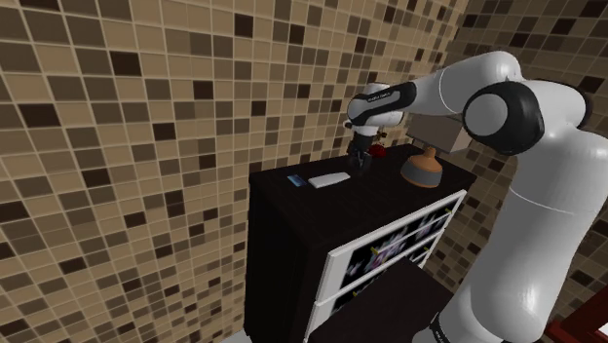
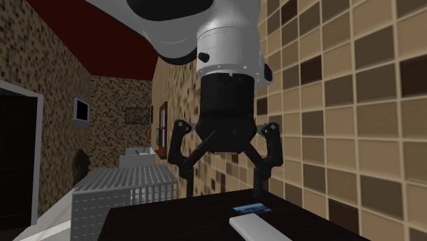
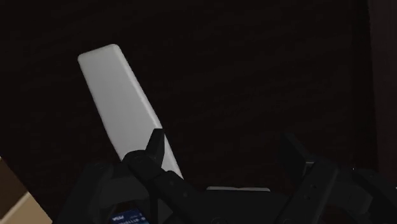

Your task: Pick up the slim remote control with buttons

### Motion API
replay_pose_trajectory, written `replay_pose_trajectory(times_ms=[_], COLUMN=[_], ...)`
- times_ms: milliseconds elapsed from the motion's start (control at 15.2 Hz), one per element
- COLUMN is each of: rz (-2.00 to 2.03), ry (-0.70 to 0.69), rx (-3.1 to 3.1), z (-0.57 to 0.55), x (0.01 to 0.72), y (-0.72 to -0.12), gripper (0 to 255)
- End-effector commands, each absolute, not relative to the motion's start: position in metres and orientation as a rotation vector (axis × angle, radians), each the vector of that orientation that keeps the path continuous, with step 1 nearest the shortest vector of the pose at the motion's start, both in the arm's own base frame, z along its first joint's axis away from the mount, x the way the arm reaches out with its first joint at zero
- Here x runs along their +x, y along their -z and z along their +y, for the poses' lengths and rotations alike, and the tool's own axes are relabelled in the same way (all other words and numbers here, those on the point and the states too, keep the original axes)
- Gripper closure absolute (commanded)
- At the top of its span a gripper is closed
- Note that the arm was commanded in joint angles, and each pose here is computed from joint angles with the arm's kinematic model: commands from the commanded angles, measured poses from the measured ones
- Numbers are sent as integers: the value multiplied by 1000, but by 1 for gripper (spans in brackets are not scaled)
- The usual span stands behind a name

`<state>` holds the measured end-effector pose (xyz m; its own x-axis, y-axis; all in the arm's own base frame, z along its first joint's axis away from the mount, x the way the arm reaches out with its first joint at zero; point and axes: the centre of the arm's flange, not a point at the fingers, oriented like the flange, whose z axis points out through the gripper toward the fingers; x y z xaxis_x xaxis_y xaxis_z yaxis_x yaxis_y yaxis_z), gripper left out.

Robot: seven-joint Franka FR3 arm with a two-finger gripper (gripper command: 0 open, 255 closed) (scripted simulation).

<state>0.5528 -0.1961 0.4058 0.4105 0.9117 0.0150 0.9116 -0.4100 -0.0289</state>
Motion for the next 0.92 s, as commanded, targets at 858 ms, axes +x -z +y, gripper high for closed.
replay_pose_trajectory(times_ms=[858], rz=[-2116], ry=[1], rx=[-2307], z=[-189], x=[651], y=[-315], gripper=[0])
